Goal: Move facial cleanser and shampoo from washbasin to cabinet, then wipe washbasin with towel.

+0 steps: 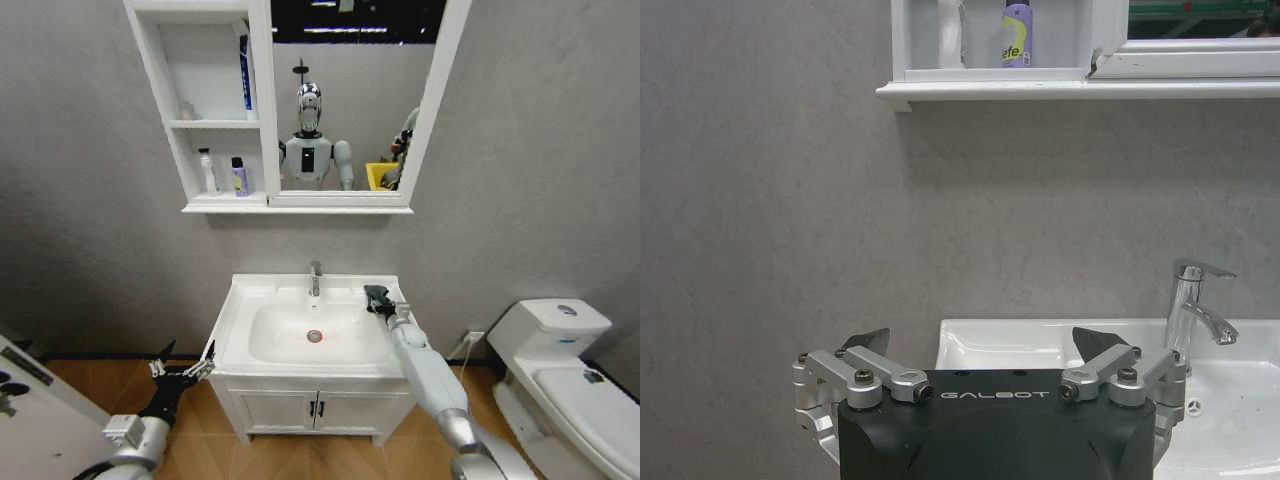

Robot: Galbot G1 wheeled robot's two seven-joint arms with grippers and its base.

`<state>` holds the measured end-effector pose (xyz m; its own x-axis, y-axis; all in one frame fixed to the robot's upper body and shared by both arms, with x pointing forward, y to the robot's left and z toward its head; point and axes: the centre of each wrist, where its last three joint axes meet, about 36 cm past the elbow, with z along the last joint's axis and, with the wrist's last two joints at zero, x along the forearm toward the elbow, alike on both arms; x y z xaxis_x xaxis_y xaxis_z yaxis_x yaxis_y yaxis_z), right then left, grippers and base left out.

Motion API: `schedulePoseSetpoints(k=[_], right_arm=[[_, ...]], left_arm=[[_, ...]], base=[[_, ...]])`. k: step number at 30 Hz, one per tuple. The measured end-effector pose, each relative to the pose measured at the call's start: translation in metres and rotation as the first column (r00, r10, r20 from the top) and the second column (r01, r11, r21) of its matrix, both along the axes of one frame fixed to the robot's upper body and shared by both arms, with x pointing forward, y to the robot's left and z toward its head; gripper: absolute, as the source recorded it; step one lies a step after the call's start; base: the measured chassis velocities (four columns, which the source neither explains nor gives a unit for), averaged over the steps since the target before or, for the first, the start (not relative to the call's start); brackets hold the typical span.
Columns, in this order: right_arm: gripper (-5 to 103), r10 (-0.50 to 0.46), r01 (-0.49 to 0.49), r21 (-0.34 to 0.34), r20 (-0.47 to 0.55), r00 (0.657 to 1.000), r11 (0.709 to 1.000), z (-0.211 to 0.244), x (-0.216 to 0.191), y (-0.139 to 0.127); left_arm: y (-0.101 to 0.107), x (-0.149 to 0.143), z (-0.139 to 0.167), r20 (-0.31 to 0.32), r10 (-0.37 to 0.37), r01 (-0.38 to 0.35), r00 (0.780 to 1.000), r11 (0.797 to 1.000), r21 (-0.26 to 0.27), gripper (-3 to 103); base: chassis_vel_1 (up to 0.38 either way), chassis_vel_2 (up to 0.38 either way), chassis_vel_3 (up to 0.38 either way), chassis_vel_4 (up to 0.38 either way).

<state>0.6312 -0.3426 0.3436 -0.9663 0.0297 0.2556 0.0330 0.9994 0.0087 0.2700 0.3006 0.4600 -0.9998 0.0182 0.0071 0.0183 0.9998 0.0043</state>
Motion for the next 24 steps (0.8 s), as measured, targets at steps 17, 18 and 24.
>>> schedulePoseSetpoints(k=[17,18,24], right_arm=[[3,-0.024,0.018,0.083,0.067,0.998,0.996,0.028,-0.026,0.006],[3,-0.009,-0.001,0.098,0.099,0.995,0.995,0.041,-0.039,0.017],[1,0.039,-0.053,0.094,0.143,0.989,0.994,0.055,-0.085,0.051]], left_arm=[[0.000,0.000,0.000,0.000,0.000,0.000,1.000,1.000,0.000,100],[0.000,0.000,0.000,0.000,0.000,0.000,1.000,1.000,0.000,100],[0.000,0.000,0.000,0.000,0.000,0.000,1.000,1.000,0.000,100]], base=[[0.000,0.000,0.000,0.000],[0.000,0.000,0.000,0.000],[0.000,0.000,0.000,0.000]])
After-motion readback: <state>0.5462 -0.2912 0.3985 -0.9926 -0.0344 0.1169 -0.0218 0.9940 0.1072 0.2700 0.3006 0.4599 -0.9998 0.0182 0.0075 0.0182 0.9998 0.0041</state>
